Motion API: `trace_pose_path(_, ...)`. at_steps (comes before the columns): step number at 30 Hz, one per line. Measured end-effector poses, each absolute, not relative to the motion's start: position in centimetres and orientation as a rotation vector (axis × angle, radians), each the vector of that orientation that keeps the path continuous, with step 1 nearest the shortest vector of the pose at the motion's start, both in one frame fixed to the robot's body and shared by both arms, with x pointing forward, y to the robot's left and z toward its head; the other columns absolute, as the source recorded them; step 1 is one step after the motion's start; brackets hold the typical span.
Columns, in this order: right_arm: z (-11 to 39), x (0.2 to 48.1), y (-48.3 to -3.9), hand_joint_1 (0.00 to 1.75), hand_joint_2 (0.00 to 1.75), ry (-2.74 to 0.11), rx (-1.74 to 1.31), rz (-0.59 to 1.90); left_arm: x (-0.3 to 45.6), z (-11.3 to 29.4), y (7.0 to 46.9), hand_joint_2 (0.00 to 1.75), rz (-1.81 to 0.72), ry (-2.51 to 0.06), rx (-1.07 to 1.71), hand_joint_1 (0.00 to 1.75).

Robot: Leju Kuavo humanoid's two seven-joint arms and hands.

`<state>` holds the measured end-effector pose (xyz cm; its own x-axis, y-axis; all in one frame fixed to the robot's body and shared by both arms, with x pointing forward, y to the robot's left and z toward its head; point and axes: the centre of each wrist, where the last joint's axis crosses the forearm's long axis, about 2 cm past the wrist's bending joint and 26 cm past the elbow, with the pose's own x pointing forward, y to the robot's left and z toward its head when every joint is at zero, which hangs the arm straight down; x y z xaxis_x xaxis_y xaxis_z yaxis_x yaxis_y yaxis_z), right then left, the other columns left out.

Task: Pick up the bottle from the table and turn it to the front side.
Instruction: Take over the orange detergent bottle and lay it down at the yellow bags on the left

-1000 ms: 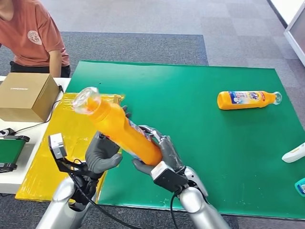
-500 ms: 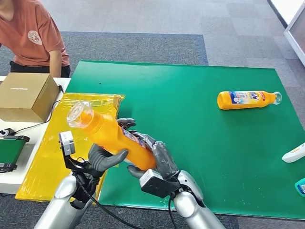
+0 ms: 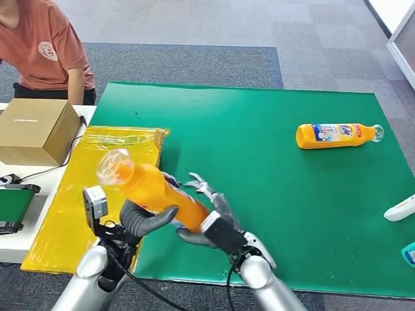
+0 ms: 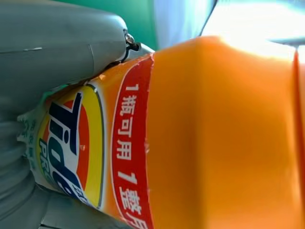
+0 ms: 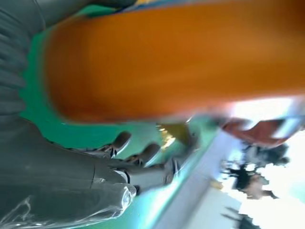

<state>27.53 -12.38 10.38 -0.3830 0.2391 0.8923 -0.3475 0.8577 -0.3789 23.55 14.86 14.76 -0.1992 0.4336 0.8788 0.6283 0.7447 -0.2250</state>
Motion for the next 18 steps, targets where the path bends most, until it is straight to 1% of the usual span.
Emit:
trace_pose_path(2,10.1,27.9,-13.9,0.00,1.75,-1.816,0.087,0.492,23.3,15.0,15.4,1.75,-0.267,-1.989,-0.483,1.75)
trace_pose_path(6,10.2,28.3,-17.2,0.00,1.75,-1.805,0.038,0.286,22.2,15.8,17.4,1.75,-0.463,-2.274,0.532,1.75)
trace_pose_path(8,10.7,28.6,-18.4,0.00,1.75,-1.822,0.012,0.224,21.3,16.0,18.0,1.75,-0.558,-2.320,0.840,1.75)
trace_pose_path(11,11.6,28.9,-19.7,0.00,1.75,-1.856,-0.022,0.156,20.4,15.8,18.6,1.75,-0.696,-2.290,1.077,1.75)
trace_pose_path(14,12.5,29.1,-20.5,0.00,1.75,-1.898,-0.041,0.109,20.1,15.6,19.2,1.75,-0.796,-2.196,1.266,1.75)
trace_pose_path(18,13.7,29.2,-21.1,0.00,1.75,-1.955,-0.047,0.075,20.3,14.3,19.5,1.75,-0.814,-2.053,1.337,1.75)
